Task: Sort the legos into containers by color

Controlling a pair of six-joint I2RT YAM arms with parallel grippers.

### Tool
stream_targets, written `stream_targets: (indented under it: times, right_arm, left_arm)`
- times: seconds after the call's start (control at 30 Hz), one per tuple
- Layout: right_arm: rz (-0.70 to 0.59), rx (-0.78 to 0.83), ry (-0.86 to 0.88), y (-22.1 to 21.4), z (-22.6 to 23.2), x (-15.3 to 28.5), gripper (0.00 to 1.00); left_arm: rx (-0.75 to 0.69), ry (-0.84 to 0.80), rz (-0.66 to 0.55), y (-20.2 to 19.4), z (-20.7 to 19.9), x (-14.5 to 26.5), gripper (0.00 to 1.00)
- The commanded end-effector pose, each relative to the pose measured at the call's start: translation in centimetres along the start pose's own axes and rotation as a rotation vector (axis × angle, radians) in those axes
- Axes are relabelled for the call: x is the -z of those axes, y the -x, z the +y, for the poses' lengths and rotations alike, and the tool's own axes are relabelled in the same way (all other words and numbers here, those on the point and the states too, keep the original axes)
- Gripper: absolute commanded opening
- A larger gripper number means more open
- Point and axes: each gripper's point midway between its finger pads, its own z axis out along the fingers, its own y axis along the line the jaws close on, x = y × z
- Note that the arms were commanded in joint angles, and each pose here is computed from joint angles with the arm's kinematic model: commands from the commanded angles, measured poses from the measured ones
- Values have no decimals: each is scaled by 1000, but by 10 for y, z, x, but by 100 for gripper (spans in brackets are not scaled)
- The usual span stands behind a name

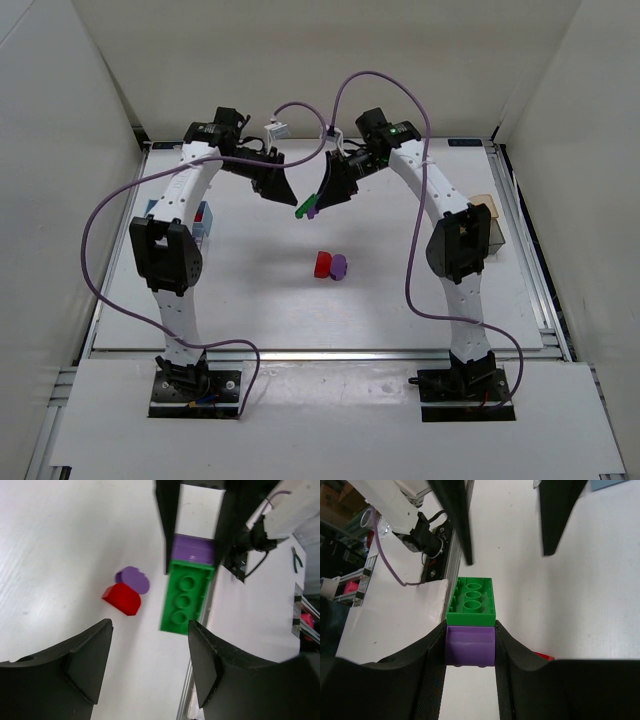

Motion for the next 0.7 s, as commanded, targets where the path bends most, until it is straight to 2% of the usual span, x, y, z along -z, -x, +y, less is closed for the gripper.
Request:
stream_targets:
  times: [0.0, 0.2, 0.43, 0.67]
  right_arm:
    - [-33, 55, 47, 16, 36, 5, 0]
    - [-41, 62, 49, 22, 38, 6, 0]
    - [-42, 68, 49, 24, 35, 4, 0]
    - [-40, 68, 43, 23, 31, 4, 0]
  left_arm:
    - [-76, 72, -41, 14, -6, 20, 72]
    - [-62, 29, -40, 2, -9, 16, 75]
    - [-25, -171, -108, 14, -36, 9, 76]
    - [-41, -243, -121, 22, -58, 7, 80]
